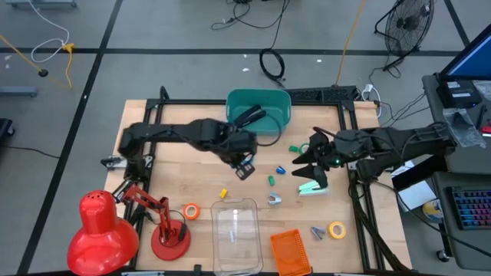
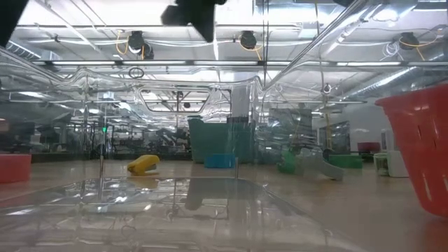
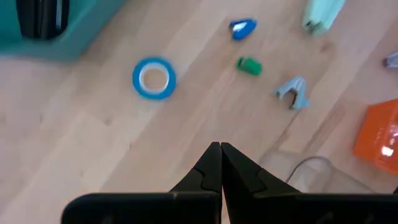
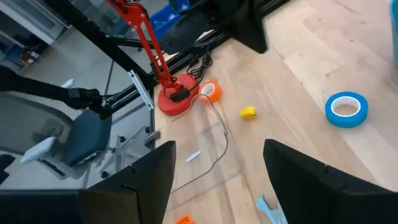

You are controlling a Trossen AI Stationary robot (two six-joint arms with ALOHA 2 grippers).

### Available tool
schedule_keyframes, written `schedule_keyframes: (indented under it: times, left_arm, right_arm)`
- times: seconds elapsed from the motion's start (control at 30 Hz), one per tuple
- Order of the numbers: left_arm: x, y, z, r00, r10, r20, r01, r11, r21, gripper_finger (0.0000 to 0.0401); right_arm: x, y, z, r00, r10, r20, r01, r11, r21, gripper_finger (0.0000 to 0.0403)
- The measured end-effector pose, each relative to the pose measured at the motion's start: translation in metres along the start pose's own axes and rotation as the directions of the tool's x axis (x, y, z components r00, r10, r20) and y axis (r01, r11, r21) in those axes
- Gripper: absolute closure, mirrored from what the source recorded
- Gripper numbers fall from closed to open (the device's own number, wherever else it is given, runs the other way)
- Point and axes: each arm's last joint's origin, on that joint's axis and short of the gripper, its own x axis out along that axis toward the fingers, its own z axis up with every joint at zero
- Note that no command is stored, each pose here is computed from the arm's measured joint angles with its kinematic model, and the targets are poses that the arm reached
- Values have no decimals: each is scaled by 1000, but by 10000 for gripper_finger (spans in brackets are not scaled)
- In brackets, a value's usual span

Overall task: Pick and place Stapler, Stapler remover, tape
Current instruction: Put the orange tape into the transparent bin

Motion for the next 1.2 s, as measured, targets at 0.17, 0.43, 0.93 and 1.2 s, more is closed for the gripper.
schedule_keyframes:
  times: [0.17, 0.43, 0.93, 1.2]
  left_arm:
    - [0, 27, -36, 993, -80, 87, 90, 988, -123, 399]
    - [7, 76, -101, 988, -97, 118, 127, 951, -281, 398]
    - [33, 74, -157, 988, -124, -92, 106, 978, -181, 336]
    - [48, 59, -176, 964, -76, -255, 63, 996, -58, 225]
  right_arm:
    - [-7, -3, -4, 999, -22, -25, 22, 1000, -1, 165]
    - [-10, -7, -8, 995, -78, -55, 79, 997, 19, 165]
    - [-9, -8, -8, 995, -84, -58, 84, 996, 7, 165]
    - [-1, -9, -10, 997, -67, -41, 67, 998, 0, 165]
